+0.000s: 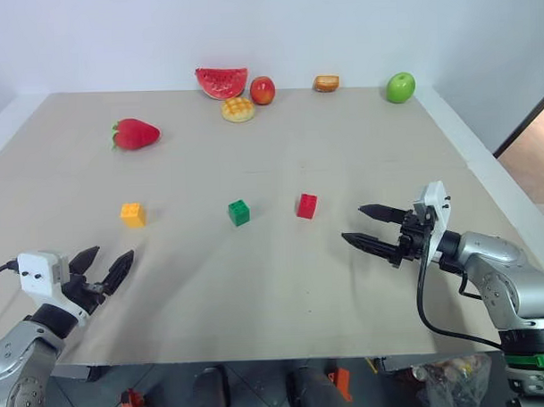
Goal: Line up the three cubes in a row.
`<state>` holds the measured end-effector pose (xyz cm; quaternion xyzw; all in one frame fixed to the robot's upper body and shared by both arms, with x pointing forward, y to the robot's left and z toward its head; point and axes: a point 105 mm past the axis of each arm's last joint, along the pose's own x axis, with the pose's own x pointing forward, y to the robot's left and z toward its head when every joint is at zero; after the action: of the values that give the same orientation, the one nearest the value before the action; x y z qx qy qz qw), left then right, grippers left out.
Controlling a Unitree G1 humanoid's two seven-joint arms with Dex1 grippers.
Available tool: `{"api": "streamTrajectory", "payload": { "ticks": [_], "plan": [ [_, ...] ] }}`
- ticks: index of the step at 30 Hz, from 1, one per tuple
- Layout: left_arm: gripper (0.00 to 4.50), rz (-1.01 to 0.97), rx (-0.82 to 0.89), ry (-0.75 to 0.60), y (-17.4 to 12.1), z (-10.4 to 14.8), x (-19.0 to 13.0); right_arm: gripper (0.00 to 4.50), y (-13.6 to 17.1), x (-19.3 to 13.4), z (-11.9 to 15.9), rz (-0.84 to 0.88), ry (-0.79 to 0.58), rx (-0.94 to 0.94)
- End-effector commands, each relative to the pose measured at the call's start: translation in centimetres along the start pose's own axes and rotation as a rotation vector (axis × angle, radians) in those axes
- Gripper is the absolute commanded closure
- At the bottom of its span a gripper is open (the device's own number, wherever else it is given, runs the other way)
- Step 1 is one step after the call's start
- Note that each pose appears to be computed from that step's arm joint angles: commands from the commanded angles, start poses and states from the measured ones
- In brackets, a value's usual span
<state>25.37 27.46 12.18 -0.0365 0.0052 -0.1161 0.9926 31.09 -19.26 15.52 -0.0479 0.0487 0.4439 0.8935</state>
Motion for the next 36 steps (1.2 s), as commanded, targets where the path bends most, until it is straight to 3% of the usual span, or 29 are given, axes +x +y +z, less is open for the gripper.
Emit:
{"api": "streamTrajectory", "payload": {
  "ticks": [1, 10, 19, 25, 36],
  "plan": [
    [0.58, -0.096, 0.055, -0.007, -1.7, 0.8, 0.8, 0.00, -0.4, 0.2, 0.8, -0.034, -0.040, -0.036],
    [0.58, -0.591, 0.201, -0.022, -9.3, 1.3, 1.5, 0.00, -1.5, 0.5, -0.1, -0.083, -0.004, -0.082],
    [0.58, -1.055, 0.296, -0.031, -15.0, 2.8, 1.7, 0.00, -2.9, 3.9, -1.0, 0.015, 0.069, -0.144],
    [0.58, -1.168, 0.325, -0.061, -16.3, 2.8, 3.2, 0.00, -3.8, 6.3, -1.4, 0.044, 0.079, -0.154],
    [0.58, -1.195, 0.242, -0.127, -17.3, 3.5, 5.1, 0.00, -4.3, 8.6, -1.4, 0.047, 0.049, -0.156]
  ]
}}
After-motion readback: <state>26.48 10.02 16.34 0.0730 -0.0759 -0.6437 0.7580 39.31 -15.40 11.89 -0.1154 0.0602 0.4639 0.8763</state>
